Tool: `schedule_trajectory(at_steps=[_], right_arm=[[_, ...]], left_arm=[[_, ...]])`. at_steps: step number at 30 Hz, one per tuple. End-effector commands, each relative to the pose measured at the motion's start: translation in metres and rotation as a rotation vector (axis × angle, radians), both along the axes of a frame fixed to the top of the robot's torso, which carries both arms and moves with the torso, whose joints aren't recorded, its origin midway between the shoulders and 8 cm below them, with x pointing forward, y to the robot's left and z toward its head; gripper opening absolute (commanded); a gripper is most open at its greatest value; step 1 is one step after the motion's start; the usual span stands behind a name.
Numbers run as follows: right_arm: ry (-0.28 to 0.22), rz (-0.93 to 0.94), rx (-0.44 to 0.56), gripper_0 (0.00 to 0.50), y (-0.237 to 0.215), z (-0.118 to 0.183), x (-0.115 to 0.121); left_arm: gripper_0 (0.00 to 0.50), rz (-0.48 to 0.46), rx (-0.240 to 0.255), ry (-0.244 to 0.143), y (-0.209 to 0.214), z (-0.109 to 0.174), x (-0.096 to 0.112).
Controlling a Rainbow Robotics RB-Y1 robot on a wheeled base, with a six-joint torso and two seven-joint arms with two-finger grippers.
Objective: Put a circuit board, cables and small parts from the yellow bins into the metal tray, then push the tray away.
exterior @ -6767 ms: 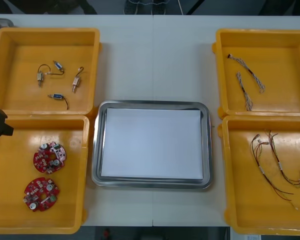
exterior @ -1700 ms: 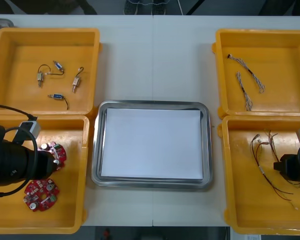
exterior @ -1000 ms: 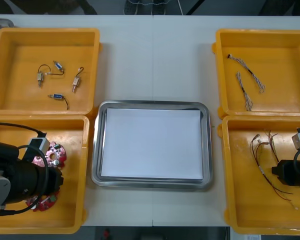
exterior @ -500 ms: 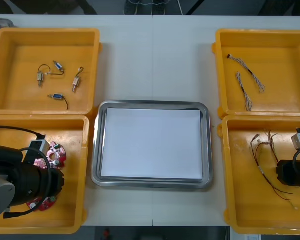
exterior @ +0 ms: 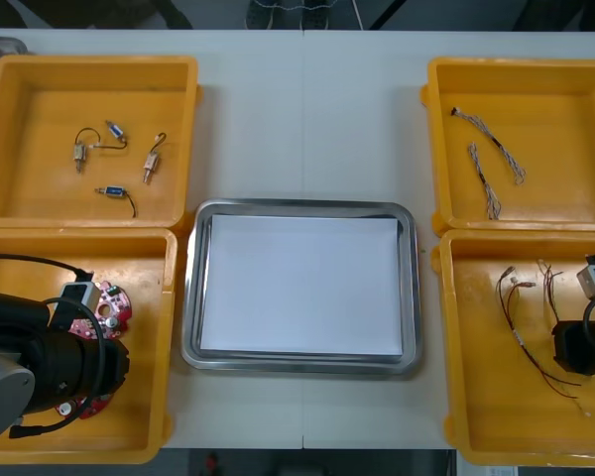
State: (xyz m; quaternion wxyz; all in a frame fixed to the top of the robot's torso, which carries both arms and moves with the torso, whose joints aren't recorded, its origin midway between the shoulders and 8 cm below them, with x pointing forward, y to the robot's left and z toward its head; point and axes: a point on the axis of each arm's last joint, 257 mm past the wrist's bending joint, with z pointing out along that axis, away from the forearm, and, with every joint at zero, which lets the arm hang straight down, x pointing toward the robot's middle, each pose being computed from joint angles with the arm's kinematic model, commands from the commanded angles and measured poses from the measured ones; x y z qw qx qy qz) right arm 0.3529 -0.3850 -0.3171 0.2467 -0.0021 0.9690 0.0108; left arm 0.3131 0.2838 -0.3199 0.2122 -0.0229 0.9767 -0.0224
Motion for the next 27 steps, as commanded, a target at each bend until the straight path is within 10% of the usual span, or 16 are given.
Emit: schedule_trajectory(at_steps=[1,11,13,16,17,27], right_arm=[[-0.043,0.025,-0.044,0.000,-0.007,0.034,-0.002],[-0.065,0.045,-0.100,0.000,-0.007,0.094,-0.009],[-0.073,0.052,-0.104,0.000,-0.004,0.101,-0.009],[-0.073,0.064,-0.080,0.000,0.003,0.113,-0.011],[-0.073,0.068,-0.075,0.000,0.004,0.115,-0.011],[-0.061,0.154,-0.100,0.000,0.010,0.153,-0.014]], left_arm=[[0.500,0.074,-0.051,0.012,-0.010,-0.008,-0.011],[0.500,0.076,-0.044,0.004,-0.009,-0.015,-0.008],[0.431,0.074,-0.041,0.003,-0.008,-0.015,-0.008],[0.036,0.073,-0.038,0.004,-0.009,-0.016,-0.008],[0.004,0.072,-0.037,0.004,-0.008,-0.016,-0.009],[0.000,0.065,-0.030,0.008,-0.007,-0.018,-0.012]])
